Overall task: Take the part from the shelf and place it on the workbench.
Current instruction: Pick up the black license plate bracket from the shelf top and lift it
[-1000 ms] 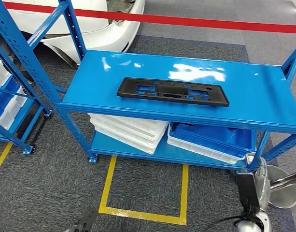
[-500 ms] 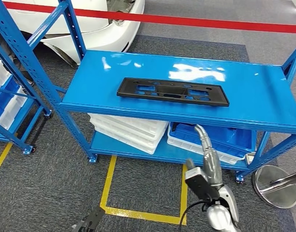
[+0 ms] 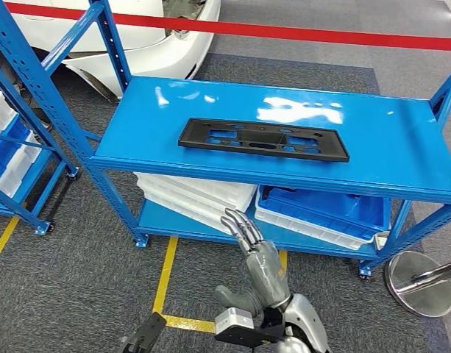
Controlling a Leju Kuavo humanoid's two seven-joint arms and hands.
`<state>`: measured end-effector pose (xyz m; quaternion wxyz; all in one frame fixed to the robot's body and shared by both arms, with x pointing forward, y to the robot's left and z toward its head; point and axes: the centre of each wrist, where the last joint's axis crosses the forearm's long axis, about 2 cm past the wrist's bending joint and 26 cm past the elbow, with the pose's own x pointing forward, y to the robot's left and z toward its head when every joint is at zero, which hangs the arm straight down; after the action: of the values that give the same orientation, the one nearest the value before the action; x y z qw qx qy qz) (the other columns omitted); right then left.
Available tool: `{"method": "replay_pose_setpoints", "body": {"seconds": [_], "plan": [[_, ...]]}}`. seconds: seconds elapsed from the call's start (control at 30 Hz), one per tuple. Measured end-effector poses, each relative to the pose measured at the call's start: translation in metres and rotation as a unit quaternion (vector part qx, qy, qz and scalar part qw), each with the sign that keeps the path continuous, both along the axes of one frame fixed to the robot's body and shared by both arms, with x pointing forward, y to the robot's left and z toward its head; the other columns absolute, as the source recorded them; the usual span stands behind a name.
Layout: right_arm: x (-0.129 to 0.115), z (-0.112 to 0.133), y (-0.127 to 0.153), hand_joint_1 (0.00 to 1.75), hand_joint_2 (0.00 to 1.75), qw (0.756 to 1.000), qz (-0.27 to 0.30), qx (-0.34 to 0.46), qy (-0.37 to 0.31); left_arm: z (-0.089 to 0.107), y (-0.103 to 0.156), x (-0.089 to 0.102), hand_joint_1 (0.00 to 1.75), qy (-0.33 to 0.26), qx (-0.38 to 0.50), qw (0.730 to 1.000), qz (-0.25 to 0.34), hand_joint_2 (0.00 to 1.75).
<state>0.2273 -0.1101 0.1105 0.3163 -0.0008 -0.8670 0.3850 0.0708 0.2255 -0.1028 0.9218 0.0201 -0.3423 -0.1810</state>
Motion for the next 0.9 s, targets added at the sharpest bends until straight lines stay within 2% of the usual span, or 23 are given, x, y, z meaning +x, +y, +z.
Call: {"method": "replay_pose_setpoints", "body": {"seconds": [0.57,0.9], "plan": [[-0.019,-0.008,-0.007,0.0,0.0,0.999,-0.048,0.023,0.014,-0.001,0.0,-0.004,0.0,0.003,-0.012,1.0,0.01,0.0],[-0.024,-0.005,-0.016,0.0,0.0,0.995,-0.07,0.059,0.033,-0.001,0.0,-0.007,0.0,0.003,-0.017,1.0,0.017,0.0]]}}
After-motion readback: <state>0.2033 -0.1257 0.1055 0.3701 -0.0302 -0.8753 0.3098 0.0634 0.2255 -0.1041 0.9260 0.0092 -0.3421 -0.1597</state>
